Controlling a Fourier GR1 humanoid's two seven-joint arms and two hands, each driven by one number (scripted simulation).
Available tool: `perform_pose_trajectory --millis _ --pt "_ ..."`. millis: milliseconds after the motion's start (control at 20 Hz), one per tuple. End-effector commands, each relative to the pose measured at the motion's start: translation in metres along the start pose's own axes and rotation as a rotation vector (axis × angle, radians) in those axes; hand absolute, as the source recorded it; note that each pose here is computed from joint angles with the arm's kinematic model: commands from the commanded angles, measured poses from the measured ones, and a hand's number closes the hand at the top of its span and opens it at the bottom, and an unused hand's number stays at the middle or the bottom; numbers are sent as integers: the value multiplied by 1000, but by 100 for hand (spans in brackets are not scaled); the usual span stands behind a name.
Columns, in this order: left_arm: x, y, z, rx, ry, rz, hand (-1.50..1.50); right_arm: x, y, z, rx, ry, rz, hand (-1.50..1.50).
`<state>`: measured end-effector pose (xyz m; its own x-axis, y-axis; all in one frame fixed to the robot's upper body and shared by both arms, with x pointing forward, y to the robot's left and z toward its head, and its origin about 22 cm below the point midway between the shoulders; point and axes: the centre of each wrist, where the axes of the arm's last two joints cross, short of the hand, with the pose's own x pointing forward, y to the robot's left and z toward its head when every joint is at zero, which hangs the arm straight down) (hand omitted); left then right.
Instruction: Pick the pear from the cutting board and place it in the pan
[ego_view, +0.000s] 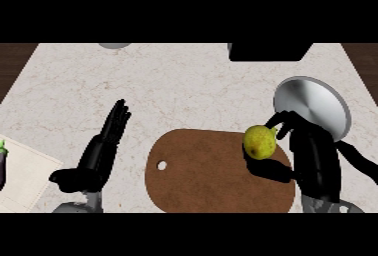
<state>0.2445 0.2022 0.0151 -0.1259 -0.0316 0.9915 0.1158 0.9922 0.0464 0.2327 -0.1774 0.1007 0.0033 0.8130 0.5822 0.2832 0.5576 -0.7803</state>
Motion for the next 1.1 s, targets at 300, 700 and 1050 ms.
perform_pose_trajectory --millis 300,700,1050 --pt "-4 7 7 -5 -9 2 0 -76 -19 -75 -203 69 6 150" --pt "-4 -7 -3 -14 -7 1 0 -153 -11 -117 -425 84 51 150" --pt "3 -2 -3 -18 -16 -6 0 -194 -30 -157 -435 91 14 150"
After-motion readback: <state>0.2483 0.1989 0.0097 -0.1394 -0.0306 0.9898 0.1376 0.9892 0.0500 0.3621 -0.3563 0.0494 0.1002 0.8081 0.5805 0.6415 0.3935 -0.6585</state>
